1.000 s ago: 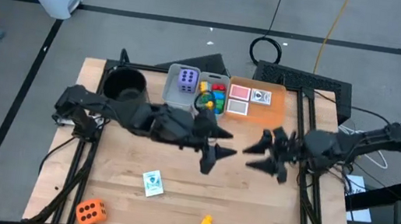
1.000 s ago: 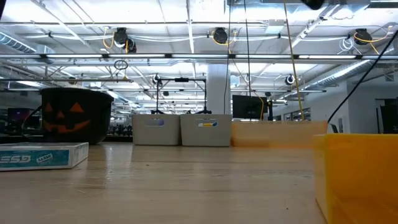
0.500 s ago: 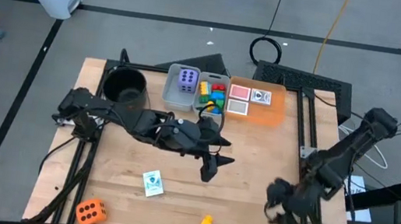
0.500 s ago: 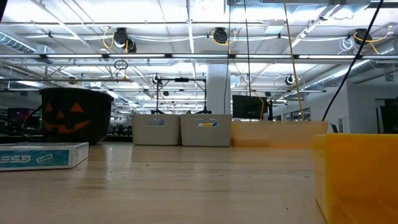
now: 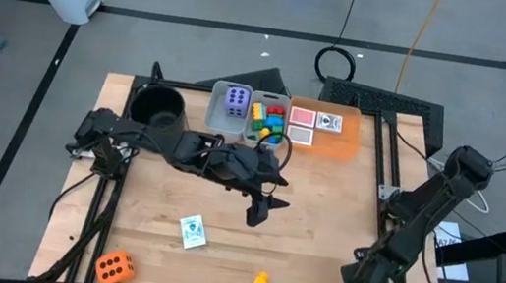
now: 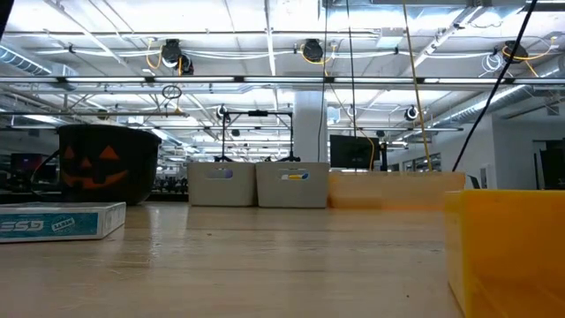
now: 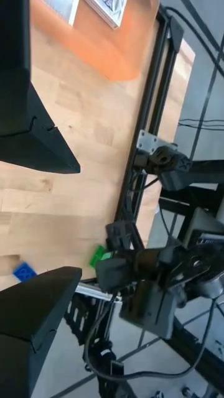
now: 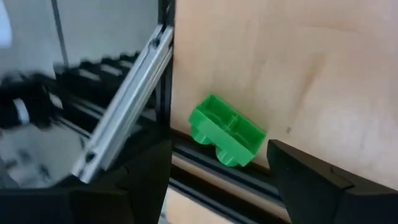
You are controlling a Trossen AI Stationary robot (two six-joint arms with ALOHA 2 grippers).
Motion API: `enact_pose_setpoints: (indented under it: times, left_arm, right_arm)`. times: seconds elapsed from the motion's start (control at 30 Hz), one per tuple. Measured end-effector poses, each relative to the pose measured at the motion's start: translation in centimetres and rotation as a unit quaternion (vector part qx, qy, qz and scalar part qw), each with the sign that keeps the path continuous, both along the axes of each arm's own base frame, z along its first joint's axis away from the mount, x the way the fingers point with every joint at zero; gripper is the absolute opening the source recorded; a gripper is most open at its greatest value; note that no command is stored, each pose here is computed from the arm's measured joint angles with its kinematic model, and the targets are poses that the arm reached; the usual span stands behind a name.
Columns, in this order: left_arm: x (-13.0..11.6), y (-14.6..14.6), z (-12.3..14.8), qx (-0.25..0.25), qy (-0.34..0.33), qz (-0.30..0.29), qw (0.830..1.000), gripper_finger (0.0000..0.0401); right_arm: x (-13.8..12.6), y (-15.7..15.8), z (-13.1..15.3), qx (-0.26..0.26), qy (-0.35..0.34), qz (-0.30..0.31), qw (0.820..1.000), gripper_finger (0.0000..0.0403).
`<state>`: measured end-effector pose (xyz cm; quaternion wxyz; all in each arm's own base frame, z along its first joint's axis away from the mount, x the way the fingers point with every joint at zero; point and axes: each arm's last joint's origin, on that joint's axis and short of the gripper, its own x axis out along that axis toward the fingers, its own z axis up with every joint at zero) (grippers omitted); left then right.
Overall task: Pick & Place Toys
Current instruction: Put the green gamepiece into the right gray bin
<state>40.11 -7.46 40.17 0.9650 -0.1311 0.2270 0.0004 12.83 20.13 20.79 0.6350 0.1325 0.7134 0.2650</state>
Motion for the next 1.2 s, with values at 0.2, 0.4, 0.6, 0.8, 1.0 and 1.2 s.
enact_pose_setpoints:
  times: [0.2, 0.4, 0.6, 0.8, 1.0, 1.2]
  left_arm:
    - [0.1, 0.4, 0.0, -0.009, -0.001, 0.006, 1.0, 0.0266]
    - [0.1, 0.4, 0.1, -0.017, -0.006, 0.035, 0.999, 0.0266]
    - [0.1, 0.5, 0.1, -0.026, -0.008, 0.055, 0.998, 0.0266]
    - [0.1, 0.5, 0.1, -0.028, -0.008, 0.055, 0.998, 0.0266]
    - [0.1, 0.5, 0.1, -0.029, -0.008, 0.056, 0.998, 0.0266]
    - [0.1, 0.5, 0.1, -0.025, -0.008, 0.056, 0.998, 0.0266]
  right_arm:
    - [-0.6, 1.3, -1.5, -0.007, -0.042, 0.123, 0.992, 0.0254]
    - [-0.8, 2.8, -2.5, 0.009, -0.095, 0.196, 0.976, 0.0254]
    - [-1.2, 3.6, -3.4, 0.016, -0.118, 0.255, 0.96, 0.0254]
    - [-1.9, 4.2, -4.3, 0.012, -0.131, 0.318, 0.939, 0.0254]
    - [-1.9, 4.2, -4.6, -0.022, -0.167, 0.332, 0.928, 0.0254]
    - [-2.0, 3.9, -5.0, -0.024, -0.171, 0.347, 0.922, 0.0243]
